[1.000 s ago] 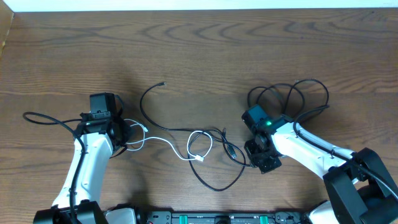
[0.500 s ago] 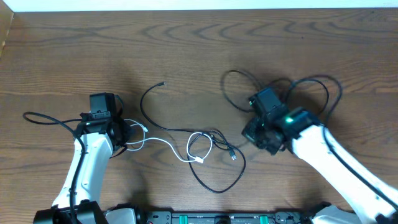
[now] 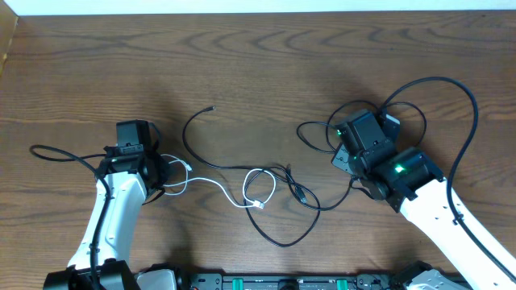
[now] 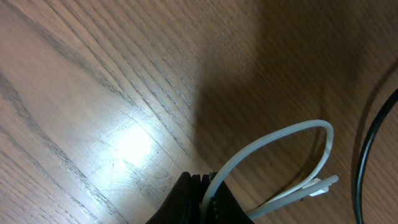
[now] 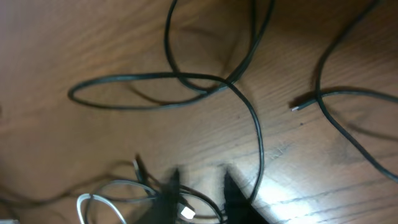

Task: Untangle cables

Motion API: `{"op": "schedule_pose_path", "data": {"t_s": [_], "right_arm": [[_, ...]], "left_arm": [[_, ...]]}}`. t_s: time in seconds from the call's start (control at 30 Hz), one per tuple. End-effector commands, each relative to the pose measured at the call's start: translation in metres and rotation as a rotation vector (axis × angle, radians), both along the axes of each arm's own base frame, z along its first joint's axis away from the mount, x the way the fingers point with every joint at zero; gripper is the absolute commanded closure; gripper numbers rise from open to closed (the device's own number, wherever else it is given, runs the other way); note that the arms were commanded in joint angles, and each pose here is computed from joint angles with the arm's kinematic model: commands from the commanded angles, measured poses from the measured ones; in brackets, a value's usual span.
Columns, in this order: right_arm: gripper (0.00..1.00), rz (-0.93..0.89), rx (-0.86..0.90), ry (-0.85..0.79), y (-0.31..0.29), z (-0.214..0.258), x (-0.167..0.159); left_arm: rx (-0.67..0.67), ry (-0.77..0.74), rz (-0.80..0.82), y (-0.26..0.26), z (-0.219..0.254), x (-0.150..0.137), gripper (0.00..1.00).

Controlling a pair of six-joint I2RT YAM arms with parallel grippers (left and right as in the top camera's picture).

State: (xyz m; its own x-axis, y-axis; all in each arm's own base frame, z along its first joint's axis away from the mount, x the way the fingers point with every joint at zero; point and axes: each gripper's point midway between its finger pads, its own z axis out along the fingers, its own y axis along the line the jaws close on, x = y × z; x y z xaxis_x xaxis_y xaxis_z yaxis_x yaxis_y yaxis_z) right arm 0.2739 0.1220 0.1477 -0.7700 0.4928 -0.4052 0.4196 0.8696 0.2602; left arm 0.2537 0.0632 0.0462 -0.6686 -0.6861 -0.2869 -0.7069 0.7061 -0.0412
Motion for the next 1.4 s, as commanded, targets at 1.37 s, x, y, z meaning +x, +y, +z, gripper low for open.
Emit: {"op": "schedule_pose_path", "data": {"t_s": [1.37], "right_arm": [[0.73, -0.642, -0.082, 0.751, 0.031, -0.163, -0.106]], "left_arm": [[-0.002, 0.011, 0.013, 0.001, -0.004, -0.003, 0.92]]}}
